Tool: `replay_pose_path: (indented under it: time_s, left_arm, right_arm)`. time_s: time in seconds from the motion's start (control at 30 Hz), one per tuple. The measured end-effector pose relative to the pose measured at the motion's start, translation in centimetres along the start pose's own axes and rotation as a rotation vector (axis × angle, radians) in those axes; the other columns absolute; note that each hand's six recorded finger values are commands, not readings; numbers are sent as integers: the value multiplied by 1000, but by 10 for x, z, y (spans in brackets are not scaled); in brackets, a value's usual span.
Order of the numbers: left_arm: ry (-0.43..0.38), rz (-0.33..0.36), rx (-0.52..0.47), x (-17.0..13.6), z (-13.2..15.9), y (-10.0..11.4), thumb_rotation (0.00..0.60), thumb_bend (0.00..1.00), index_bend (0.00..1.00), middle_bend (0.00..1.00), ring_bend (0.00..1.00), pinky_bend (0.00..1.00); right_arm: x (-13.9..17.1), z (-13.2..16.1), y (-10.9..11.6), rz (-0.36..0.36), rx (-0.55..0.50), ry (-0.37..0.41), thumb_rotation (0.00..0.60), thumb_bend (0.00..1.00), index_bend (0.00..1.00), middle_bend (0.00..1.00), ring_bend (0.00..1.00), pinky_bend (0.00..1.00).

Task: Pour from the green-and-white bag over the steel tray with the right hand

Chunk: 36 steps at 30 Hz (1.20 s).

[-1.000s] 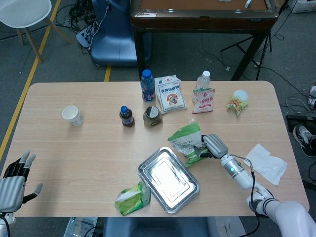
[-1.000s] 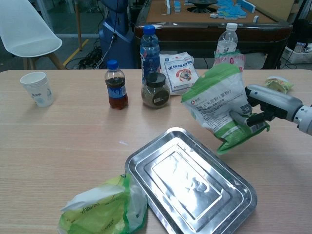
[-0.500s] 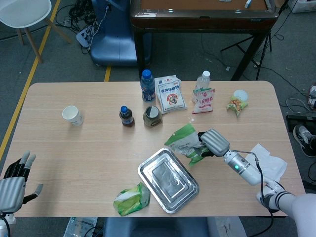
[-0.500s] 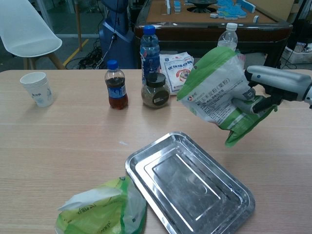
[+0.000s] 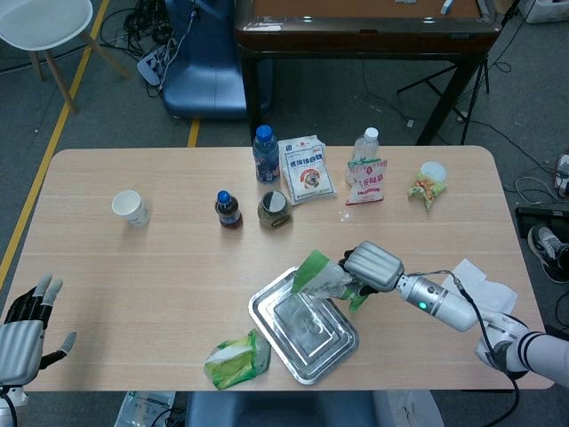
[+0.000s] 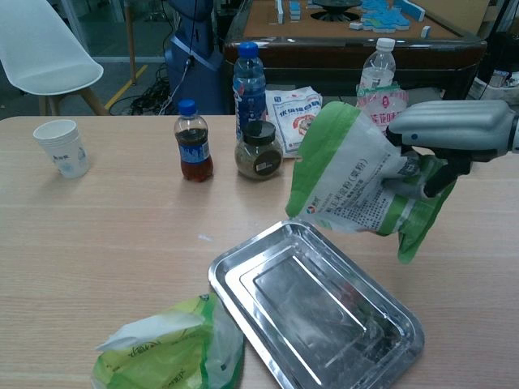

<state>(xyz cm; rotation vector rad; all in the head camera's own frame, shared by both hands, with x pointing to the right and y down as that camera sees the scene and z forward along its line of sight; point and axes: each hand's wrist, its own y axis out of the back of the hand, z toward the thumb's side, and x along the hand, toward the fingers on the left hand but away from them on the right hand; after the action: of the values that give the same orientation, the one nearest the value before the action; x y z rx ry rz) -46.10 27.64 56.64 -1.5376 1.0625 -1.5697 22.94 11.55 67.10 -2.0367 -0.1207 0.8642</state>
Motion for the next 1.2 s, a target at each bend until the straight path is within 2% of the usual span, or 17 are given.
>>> replay_pose_path:
  time_s: [0.27, 0.5, 0.7, 0.8, 1.03, 1.2]
  left_arm:
    - [7, 1, -4, -1, -3, -1, 600, 256, 0, 0, 70, 86]
    - [13, -3, -1, -1, -5, -1, 600, 256, 0, 0, 69, 85]
    - [13, -7, -4, -1, -5, -3, 600, 256, 0, 0, 70, 85]
    - [13, -5, -3, -2, -5, -2, 600, 256, 0, 0, 70, 86]
    - [18, -1, -4, -3, -6, -1, 600, 257, 0, 0, 69, 86]
    - [20, -5, -7, -3, -7, -2, 600, 257, 0, 0, 69, 85]
  right_arm:
    - [-5, 15, 2, 73, 169, 40, 600, 624, 617, 602, 517, 661]
    - [-8, 19, -3, 114, 211, 42, 600, 625, 617, 600, 516, 661]
    - [-7, 17, -13, 170, 298, 42, 600, 625, 617, 599, 516, 661]
    - [-8, 17, -18, 188, 302, 36, 600, 624, 618, 599, 516, 661]
    - [-9, 17, -10, 135, 282, 23, 600, 625, 618, 599, 516, 661]
    - [-7, 13, -13, 90, 233, -3, 600, 618, 617, 599, 516, 661]
